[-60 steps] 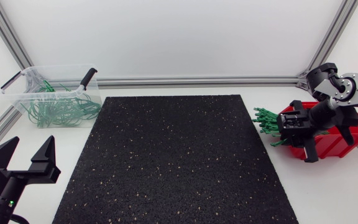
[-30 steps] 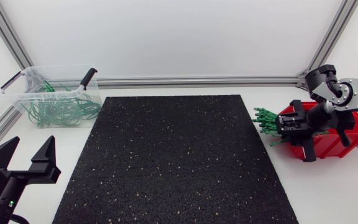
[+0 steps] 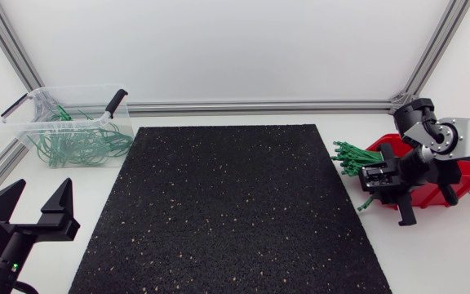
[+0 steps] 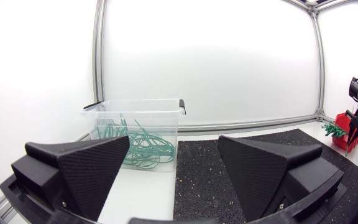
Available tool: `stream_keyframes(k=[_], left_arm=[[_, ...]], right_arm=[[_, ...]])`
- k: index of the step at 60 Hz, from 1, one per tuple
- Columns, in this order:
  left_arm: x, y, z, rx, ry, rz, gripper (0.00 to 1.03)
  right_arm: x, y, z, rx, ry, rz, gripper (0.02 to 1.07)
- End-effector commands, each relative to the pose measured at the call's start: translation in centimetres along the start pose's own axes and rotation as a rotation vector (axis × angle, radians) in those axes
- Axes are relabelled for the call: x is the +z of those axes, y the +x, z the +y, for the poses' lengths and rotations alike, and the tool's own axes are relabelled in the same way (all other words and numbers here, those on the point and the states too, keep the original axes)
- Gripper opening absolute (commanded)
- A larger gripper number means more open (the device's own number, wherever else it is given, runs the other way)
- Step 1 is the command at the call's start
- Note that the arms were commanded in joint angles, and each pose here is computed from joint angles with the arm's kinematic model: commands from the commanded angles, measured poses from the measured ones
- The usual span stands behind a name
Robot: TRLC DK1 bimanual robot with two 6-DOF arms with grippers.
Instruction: Take a green cable tie from the red box, thread the tail through the head to close it, then place it in the transparent bin on the left.
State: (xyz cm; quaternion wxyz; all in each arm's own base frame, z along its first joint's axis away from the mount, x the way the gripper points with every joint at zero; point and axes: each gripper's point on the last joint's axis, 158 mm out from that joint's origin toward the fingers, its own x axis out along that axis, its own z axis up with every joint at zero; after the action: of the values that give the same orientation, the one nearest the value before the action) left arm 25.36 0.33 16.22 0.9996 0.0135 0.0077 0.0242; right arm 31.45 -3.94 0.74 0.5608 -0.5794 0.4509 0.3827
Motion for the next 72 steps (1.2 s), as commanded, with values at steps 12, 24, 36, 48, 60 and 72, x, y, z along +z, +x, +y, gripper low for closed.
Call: stream_keyframes(k=[12,24,36,48,60,72], left_arm=[[-2.7,0.2,-0.1,-0.005,-0.007,0.069,1.0],[-2.7,0.2,-0.1,-0.004,-0.007,0.069,1.0],[-2.8,0.2,0.1,0.002,-0.009,0.069,0.99],[-2.8,0.2,0.1,0.005,-0.009,0.071,0.99],[-2.8,0.2,0.1,0.005,-0.009,0.071,0.99],[-2.7,0.2,0.3,0.01,-0.009,0.07,0.99]], right_arm=[[-0.8,-1.7,1.0,-0.032,-0.047,0.018,0.2],[-0.8,-2.1,1.0,-0.051,-0.042,0.011,0.21],[-0.4,-2.7,1.5,-0.072,-0.091,0.005,0.22],[-0.1,-2.4,2.3,-0.063,-0.15,0.017,0.56],[0.6,-1.1,3.2,-0.056,-0.234,0.049,0.78],[0.8,0.1,2.4,-0.093,-0.297,0.094,0.79]])
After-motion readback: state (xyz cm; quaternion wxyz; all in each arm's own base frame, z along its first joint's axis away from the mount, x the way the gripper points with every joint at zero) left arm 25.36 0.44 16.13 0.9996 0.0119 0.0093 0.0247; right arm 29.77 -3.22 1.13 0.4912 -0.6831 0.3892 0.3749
